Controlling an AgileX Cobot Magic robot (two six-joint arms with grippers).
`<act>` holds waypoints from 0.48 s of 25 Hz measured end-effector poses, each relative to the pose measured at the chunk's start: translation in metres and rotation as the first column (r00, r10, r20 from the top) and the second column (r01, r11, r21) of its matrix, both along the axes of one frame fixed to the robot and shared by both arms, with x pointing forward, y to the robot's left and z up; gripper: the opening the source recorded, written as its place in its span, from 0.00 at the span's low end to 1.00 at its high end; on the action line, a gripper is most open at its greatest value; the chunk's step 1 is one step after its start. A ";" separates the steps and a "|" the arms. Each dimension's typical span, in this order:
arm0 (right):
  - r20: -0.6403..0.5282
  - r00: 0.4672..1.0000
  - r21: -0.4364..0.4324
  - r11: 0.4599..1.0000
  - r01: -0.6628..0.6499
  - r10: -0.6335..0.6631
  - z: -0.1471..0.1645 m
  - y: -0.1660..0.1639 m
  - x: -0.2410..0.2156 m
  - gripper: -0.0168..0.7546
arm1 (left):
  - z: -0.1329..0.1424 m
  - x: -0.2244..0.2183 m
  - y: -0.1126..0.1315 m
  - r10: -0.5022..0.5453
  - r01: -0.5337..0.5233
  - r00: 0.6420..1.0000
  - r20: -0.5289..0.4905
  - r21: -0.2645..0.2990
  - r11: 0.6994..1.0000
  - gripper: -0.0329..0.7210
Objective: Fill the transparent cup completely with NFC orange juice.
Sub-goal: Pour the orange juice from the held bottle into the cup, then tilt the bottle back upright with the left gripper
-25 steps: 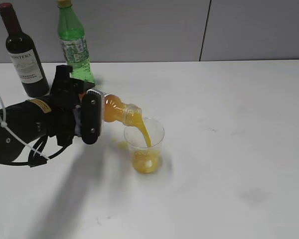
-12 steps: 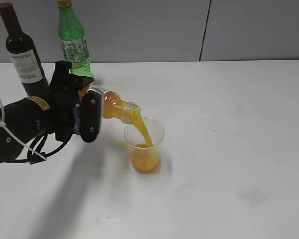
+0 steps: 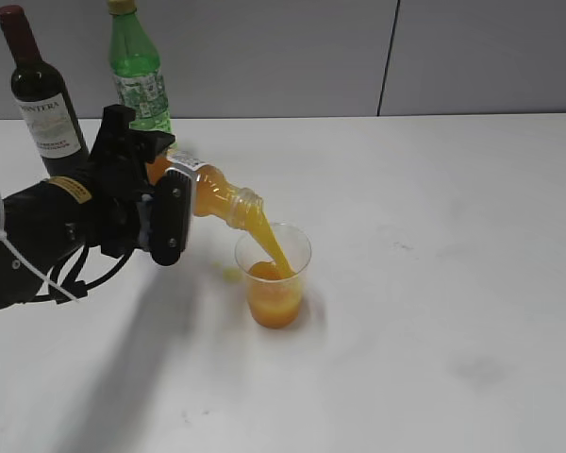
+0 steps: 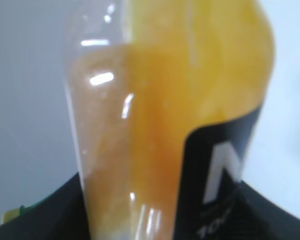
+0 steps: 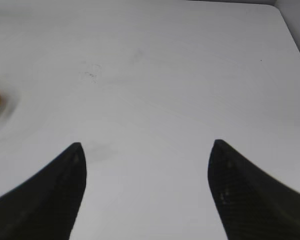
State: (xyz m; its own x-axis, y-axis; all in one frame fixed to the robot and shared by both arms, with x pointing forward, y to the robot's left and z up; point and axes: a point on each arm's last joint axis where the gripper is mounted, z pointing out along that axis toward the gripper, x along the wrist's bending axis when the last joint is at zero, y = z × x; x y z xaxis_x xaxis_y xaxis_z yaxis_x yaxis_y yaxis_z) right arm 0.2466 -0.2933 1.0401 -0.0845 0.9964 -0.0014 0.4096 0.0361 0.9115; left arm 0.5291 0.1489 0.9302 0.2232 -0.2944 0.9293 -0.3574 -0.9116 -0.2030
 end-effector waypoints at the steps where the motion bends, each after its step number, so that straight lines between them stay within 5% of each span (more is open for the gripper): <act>1: 0.000 1.000 0.000 1.000 0.000 0.000 0.000 0.000 0.000 0.78 | 0.000 0.000 0.000 0.000 0.000 1.000 0.003 0.001 1.000 0.68; 12: 0.000 1.000 0.000 1.000 0.000 0.000 0.000 0.000 0.000 0.78 | 0.003 0.001 0.000 0.006 -0.006 0.999 0.037 -0.002 1.000 0.68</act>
State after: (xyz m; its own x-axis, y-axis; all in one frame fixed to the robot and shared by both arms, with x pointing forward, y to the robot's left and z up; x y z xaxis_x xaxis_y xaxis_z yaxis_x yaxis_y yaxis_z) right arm 0.2466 -0.2933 1.0401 -0.0845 0.9964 -0.0014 0.4096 0.0361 0.9115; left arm 0.5302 0.1494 0.9333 0.1900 -0.2918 0.9374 -0.3441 -0.9140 -0.2148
